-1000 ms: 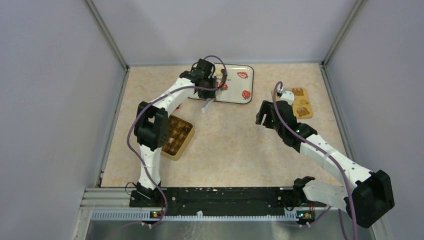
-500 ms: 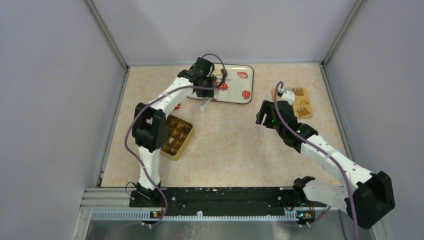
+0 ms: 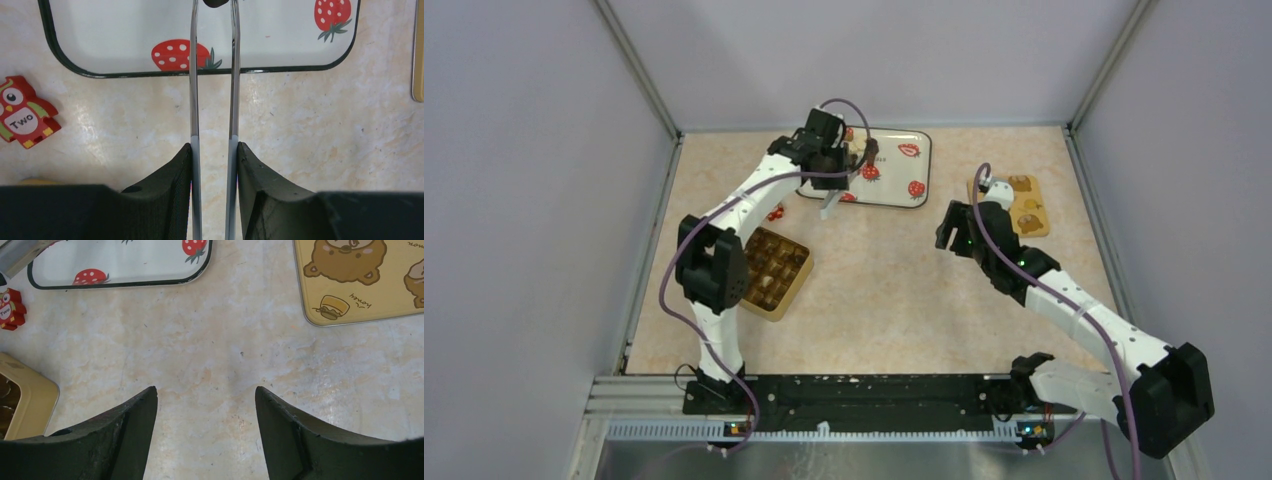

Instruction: Pack the chocolate

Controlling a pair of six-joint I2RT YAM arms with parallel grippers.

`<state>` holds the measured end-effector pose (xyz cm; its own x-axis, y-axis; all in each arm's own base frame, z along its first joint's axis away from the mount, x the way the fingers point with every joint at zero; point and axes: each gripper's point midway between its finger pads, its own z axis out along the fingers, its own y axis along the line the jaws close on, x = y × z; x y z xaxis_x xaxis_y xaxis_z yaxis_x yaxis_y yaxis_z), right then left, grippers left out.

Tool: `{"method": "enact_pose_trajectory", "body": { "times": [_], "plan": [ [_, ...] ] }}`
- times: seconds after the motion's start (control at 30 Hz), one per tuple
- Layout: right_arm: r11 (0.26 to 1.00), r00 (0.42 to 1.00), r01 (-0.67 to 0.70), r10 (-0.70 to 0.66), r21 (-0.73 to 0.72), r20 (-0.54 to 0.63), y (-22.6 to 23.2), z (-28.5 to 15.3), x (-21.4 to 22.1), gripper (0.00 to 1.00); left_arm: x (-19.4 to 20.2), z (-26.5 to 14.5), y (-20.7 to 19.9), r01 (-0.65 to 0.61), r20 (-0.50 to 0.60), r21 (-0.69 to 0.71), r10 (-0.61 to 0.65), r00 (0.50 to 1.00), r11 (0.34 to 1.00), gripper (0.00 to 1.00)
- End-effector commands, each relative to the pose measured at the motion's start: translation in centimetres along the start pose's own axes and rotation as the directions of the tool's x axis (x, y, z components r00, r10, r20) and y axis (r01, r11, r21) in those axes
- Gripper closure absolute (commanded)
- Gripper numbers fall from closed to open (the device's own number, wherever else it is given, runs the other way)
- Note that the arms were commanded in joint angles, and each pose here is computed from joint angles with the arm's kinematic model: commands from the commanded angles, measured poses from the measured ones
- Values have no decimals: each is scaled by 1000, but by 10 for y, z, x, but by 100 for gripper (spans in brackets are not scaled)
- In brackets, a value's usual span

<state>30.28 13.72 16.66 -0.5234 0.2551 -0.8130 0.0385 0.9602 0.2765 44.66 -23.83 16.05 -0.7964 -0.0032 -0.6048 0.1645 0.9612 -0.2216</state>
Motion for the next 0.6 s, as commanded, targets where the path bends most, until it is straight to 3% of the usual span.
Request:
{"method": "enact_pose_trajectory", "body": {
  "times": [0.0,0.2,0.57],
  "plan": [
    [999,998,-17,20,-48,59,13,-8,-25,30,-16,-56,-6,10,85,31,-12,996,999,84],
    [998,998,-18,21,-54,60,16,-5,-26,30,15,-109,20,6,59,-49,-3,998,999,83],
    [995,999,-23,28,-96,43,28,4,-23,30,111,-191,70,40,-9,-159,-42,999,986,80]
  ]
}}
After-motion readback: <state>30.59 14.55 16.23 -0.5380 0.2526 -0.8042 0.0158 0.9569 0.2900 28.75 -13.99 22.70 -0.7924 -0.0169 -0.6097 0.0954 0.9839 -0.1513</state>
